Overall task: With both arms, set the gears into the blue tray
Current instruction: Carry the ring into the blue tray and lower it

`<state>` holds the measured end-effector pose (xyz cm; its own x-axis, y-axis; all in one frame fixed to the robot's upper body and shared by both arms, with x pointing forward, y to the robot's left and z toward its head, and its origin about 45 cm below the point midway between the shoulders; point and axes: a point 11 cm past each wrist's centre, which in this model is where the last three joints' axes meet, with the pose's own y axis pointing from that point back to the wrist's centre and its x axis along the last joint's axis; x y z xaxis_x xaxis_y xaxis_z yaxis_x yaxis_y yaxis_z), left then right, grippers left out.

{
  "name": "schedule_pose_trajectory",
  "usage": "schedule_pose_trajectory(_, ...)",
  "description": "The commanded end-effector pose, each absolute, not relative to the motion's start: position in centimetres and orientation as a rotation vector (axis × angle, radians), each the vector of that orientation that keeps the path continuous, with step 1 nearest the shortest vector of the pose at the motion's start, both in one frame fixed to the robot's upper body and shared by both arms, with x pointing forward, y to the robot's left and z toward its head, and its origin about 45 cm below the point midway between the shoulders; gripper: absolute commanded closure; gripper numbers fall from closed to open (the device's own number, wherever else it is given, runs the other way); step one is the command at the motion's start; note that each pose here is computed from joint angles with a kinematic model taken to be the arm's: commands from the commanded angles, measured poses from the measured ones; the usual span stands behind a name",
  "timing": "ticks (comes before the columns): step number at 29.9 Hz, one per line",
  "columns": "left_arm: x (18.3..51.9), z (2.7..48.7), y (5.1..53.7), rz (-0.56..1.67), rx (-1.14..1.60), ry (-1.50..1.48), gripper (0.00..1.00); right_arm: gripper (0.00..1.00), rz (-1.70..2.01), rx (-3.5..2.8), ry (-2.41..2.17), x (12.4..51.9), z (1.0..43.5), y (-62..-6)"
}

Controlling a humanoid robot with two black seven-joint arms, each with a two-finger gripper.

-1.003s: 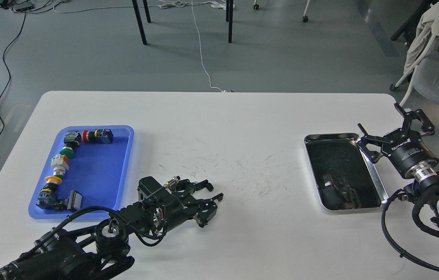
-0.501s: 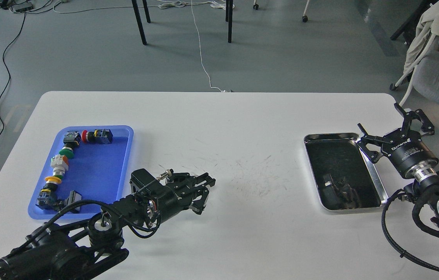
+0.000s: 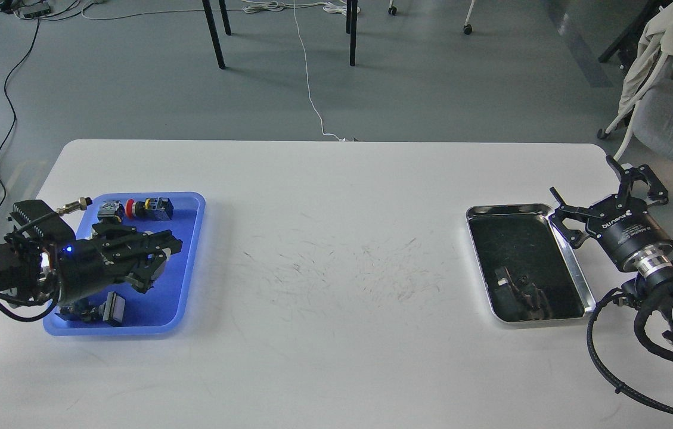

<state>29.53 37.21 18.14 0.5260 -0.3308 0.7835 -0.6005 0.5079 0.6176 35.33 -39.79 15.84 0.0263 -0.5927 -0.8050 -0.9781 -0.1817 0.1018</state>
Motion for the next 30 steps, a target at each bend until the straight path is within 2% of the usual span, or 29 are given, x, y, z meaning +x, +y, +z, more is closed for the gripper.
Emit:
schedule_pose_trajectory(1,29.2,17.1,39.5,0.159,1.152,-0.959,0.91,0.03,1.028,-1.821,1.592,35.3,15.8,-39.7)
schedule_pose_trajectory(11,31.3,14.7,39.7,0.133,1.212,-0.884,0.88,0.03,1.030,-1.822,1.584,35.4,15.8,-39.4)
schedule_pose_trajectory(20,32.7,13.2,40.1,0.175,1.241,-0.855,0.76,0.03,1.031,-1.820,1.582,35.4,15.7,-39.3)
schedule_pose_trajectory(23,32.8,13.1,40.1,0.177,1.245,-0.855,0.68,0.03,1.032,-1.820,1.580,35.4,15.7,-39.2)
schedule_pose_trajectory(30,33.7,14.0,39.9,0.205,1.232,-0.882,0.41,0.03,1.033,-1.821,1.579,35.4,15.7,-39.2)
